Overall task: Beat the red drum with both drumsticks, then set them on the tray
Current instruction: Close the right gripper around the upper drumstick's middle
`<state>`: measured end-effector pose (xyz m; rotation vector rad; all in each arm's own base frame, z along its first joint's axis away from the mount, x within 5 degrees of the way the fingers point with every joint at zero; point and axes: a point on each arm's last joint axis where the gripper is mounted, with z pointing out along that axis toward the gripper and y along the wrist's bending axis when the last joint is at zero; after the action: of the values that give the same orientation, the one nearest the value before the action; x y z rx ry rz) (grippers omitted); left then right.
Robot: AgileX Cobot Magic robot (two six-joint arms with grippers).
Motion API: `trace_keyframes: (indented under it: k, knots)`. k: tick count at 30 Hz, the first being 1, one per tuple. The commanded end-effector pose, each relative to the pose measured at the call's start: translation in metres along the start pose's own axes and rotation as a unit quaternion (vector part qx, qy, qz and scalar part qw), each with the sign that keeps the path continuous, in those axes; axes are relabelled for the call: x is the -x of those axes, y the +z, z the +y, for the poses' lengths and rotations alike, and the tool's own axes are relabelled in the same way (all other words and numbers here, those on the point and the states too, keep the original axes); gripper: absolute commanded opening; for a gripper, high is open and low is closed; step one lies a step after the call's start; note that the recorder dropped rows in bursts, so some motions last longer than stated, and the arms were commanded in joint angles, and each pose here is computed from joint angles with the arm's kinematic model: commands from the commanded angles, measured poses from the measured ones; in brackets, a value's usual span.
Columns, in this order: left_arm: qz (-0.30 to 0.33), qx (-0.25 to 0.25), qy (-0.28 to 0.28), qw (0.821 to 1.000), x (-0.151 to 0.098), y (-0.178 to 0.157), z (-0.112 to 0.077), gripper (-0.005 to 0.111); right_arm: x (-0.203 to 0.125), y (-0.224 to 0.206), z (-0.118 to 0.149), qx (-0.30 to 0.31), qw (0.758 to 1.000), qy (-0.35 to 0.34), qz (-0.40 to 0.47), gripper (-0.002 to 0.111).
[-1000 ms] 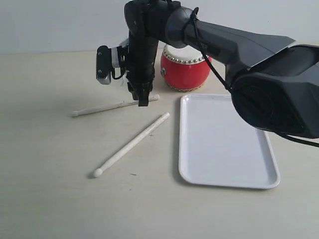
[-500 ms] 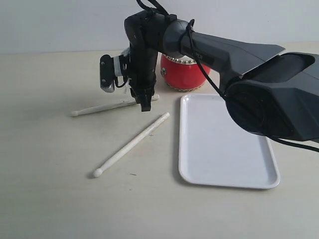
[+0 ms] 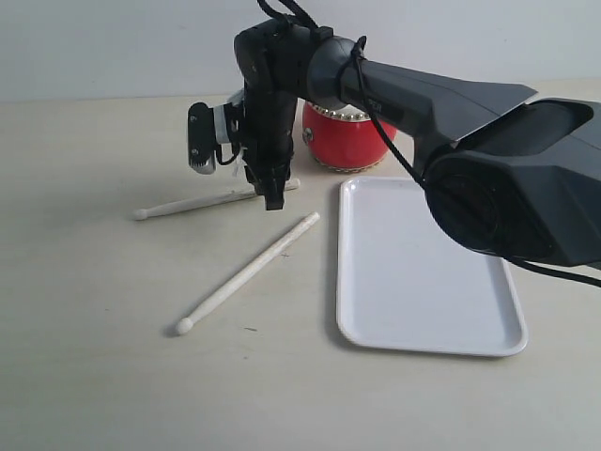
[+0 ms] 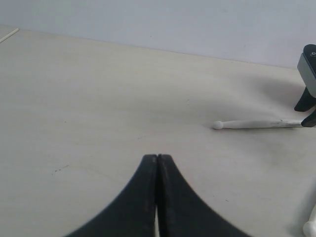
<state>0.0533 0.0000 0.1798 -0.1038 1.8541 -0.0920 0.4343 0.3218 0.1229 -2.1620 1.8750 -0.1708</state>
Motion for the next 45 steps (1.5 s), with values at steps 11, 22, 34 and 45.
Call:
trace_keyframes:
  k: [11,22,34,45]
  knots:
    - [-0.007,-0.005,-0.001,1.000,0.0010,-0.0005,-0.0006,0.000,-0.0013,0.0015,-0.0004,0.003,1.000,0.009,0.000,0.036]
    - [-0.007,-0.005,-0.001,1.000,0.0010,-0.0005,-0.0006,0.000,-0.0014,0.0076,0.0004,0.003,1.000,0.015,0.000,0.035]
    - [-0.007,-0.005,-0.001,1.000,0.0010,-0.0005,-0.0006,0.000,-0.0012,0.0075,0.0017,0.010,1.000,0.017,-0.001,0.035]
    - [-0.007,-0.005,-0.001,1.000,0.0010,-0.0005,-0.0006,0.000,-0.0007,0.0075,0.0023,0.014,1.000,0.016,-0.004,0.025]
